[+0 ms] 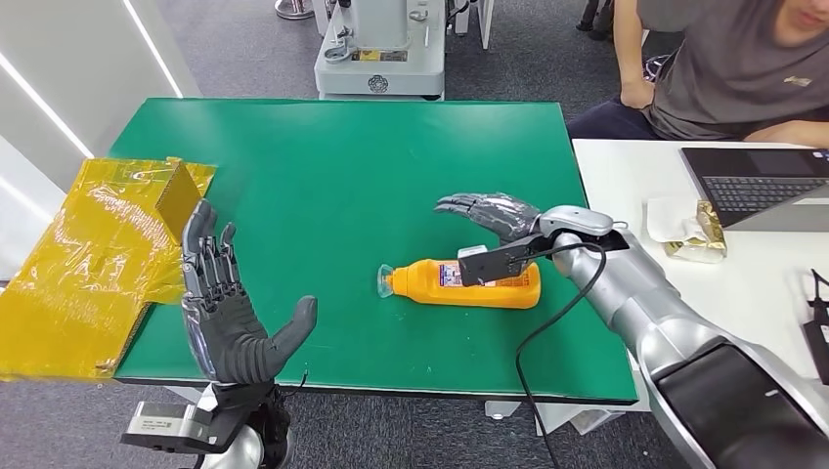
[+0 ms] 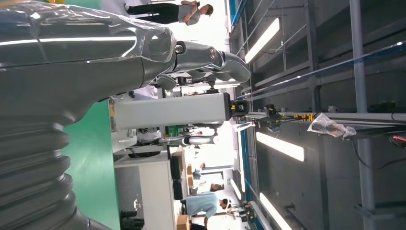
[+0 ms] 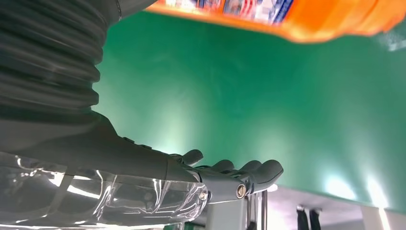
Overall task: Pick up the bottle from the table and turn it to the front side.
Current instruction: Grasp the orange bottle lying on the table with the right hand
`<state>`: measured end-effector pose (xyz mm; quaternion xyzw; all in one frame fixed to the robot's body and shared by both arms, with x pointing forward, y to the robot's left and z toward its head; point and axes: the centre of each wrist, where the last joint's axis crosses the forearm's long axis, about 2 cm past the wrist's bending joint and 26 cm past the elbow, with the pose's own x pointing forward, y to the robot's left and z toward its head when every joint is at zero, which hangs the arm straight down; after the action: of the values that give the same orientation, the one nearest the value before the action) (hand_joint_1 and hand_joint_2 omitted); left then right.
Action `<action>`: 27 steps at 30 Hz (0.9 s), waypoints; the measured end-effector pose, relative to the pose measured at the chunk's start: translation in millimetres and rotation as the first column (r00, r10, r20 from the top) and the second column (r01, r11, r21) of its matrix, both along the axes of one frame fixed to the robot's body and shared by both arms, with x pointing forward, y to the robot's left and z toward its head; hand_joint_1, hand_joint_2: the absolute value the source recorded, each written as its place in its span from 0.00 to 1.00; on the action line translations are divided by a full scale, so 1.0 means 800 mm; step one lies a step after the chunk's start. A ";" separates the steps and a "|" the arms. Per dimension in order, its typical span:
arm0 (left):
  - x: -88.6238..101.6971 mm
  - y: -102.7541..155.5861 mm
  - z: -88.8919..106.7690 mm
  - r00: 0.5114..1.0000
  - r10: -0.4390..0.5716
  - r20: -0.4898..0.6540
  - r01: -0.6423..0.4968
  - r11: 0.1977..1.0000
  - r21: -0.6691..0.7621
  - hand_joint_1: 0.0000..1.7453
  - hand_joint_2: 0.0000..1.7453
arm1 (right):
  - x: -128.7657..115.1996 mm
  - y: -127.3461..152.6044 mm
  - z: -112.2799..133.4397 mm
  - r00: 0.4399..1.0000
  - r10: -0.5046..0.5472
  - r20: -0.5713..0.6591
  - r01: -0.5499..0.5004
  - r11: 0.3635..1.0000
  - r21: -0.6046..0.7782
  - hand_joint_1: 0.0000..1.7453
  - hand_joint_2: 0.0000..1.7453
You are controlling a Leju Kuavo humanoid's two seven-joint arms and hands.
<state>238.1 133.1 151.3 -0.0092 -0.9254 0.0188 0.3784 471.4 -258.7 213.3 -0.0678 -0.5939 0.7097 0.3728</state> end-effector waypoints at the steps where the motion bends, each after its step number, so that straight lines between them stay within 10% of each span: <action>1: 0.000 0.000 0.000 1.000 -0.001 0.000 0.001 1.000 0.000 0.00 1.00 | -0.002 0.001 -0.005 1.000 -0.002 -0.008 0.002 1.000 0.001 0.00 1.00; 27: -0.005 -0.001 -0.008 1.000 -0.018 -0.018 0.018 1.000 0.013 0.00 1.00 | -0.043 -0.028 -0.092 0.986 -0.077 -0.150 0.079 0.997 0.005 0.00 1.00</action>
<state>234.0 132.5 145.3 -0.0149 -0.9219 0.0091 0.3871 437.2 -280.8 139.8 -0.0356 -0.5650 0.6945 0.4441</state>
